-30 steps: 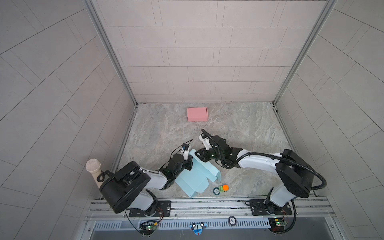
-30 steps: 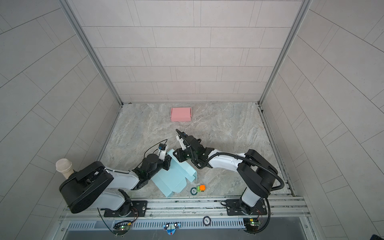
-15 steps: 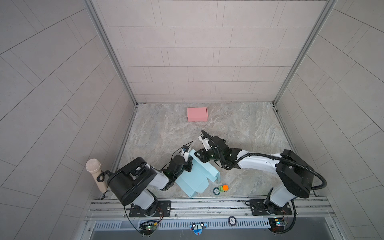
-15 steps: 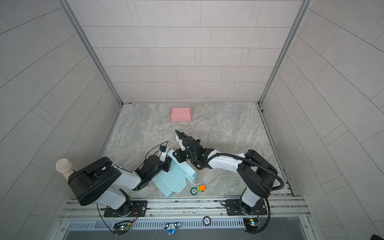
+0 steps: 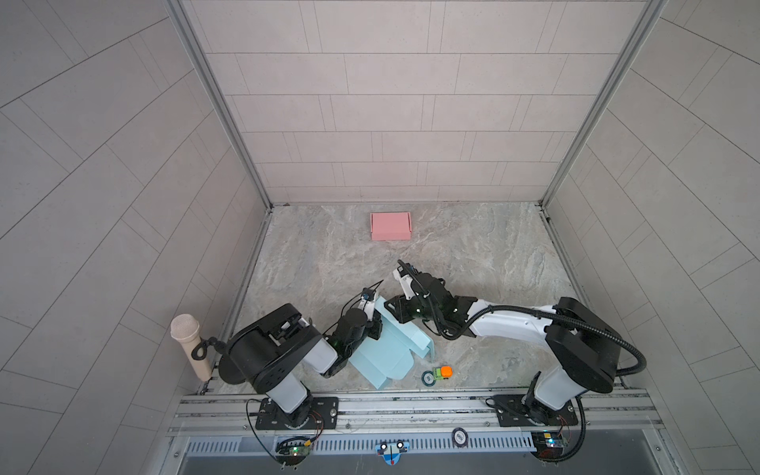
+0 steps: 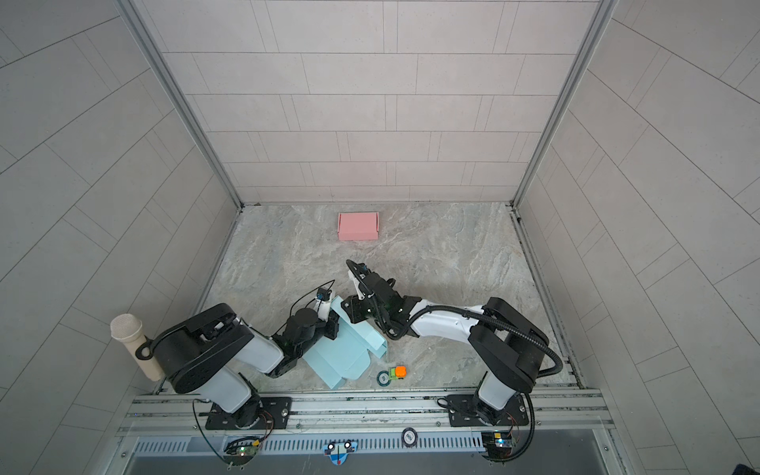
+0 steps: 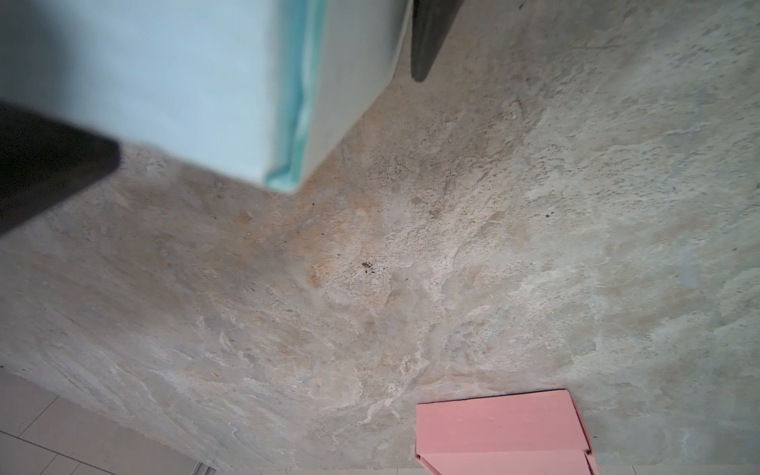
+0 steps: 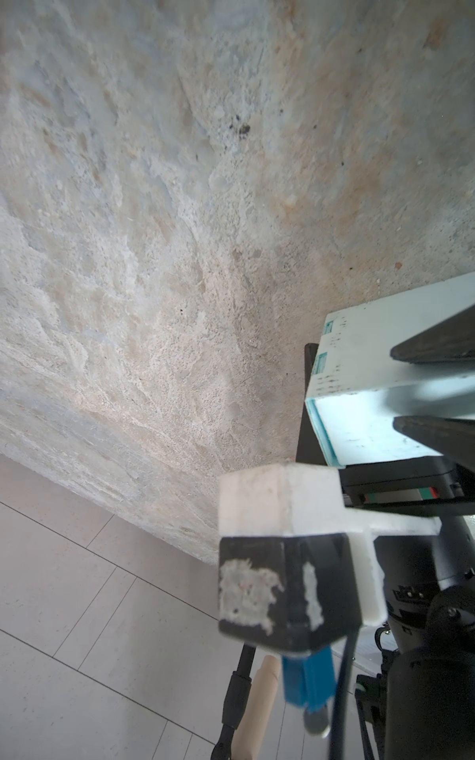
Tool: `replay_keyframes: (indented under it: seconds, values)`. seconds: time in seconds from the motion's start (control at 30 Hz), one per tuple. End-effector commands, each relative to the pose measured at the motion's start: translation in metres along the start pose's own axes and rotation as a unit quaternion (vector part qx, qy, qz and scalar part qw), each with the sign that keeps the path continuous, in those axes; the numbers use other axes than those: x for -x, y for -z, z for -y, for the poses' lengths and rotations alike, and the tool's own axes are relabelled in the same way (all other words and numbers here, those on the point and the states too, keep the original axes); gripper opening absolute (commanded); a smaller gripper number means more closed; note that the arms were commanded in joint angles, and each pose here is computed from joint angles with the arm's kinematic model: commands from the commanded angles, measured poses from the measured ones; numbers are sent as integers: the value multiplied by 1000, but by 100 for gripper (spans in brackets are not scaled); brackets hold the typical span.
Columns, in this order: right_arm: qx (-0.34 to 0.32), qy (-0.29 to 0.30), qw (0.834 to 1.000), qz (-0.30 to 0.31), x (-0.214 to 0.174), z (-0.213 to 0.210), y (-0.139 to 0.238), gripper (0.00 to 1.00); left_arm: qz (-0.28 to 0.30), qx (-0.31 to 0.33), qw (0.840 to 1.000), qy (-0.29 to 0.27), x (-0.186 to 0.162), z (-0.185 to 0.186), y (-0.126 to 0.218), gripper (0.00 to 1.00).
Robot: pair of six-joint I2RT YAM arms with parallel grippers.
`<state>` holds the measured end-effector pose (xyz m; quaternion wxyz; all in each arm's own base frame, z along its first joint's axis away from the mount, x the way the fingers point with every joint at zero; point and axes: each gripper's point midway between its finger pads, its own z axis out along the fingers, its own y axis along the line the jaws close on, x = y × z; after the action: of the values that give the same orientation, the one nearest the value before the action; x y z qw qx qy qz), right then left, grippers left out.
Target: Fold the paper box
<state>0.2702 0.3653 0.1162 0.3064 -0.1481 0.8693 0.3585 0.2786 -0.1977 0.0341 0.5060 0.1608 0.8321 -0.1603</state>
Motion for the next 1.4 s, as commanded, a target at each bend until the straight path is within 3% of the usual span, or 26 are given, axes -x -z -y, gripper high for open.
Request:
replay_keyframes:
  seconds: [0.0, 0.3, 0.6, 1.03, 1.23, 1.37]
  values:
    - [-33, -19, 997, -66, -47, 18, 0, 25, 31, 43, 998, 16, 12, -16, 1, 18]
    - [-34, -27, 997, -57, -51, 12, 8, 24, 35, 46, 998, 25, 10, -18, 1, 15]
    - [-60, -27, 997, -49, -53, 21, 15, 23, 39, 44, 998, 33, 5, -20, 10, 26]
    - [-78, -36, 996, -39, -54, 31, 19, 22, 36, 79, 995, 47, 0, -33, 11, 17]
    - [-84, -39, 995, -39, -57, 35, 18, 22, 38, 68, 996, 50, 1, -30, 12, 27]
    - [-89, -40, 995, -35, -56, 37, 20, 21, 42, 73, 995, 50, 1, -33, 19, 28]
